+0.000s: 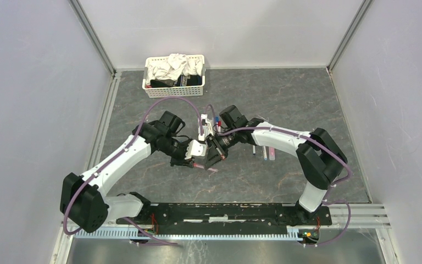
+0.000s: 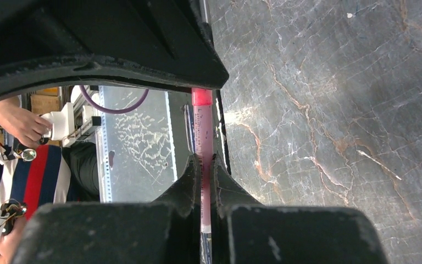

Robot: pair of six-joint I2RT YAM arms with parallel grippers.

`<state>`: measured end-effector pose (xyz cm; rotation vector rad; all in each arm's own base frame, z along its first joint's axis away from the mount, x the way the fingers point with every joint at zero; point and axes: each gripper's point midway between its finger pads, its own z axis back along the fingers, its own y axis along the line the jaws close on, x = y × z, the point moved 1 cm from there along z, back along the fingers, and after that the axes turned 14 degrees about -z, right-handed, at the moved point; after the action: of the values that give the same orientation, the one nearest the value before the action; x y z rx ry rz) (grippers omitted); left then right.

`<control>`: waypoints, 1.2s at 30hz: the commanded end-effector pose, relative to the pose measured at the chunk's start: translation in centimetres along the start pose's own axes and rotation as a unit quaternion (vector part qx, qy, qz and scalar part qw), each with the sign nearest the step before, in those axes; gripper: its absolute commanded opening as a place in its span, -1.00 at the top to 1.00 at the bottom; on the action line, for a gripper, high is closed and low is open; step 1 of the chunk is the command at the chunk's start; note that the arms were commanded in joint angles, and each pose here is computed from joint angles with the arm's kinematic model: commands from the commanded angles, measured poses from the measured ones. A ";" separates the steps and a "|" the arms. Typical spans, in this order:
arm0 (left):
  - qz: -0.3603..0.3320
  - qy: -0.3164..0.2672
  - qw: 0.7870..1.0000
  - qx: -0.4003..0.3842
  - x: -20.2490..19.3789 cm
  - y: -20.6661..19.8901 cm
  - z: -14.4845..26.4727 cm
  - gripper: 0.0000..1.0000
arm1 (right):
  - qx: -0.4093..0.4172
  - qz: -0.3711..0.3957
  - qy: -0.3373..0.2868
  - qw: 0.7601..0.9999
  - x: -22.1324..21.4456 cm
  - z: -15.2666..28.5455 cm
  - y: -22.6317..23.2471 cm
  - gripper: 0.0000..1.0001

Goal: Open the pen caps

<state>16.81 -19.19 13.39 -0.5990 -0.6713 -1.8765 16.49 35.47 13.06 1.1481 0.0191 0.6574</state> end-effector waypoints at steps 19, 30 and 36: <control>-0.014 0.008 1.000 0.008 1.2 0.5 1.2 0.87 | 0.031 -0.003 -0.018 0.999 2.2 -2.5 0.6 0.87; -0.021 -0.006 1.000 0.006 1.5 0.5 0.6 -0.25 | 0.053 0.003 -0.019 0.998 2.6 -2.5 1.9 1.00; -0.016 0.001 1.000 -0.005 0.7 0.2 0.0 -0.03 | 0.062 0.001 -0.022 0.998 2.7 -2.5 2.2 1.00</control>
<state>16.66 -19.09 13.74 -0.5708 -0.6444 -1.8961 16.42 38.54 12.77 1.2276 0.0675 0.6033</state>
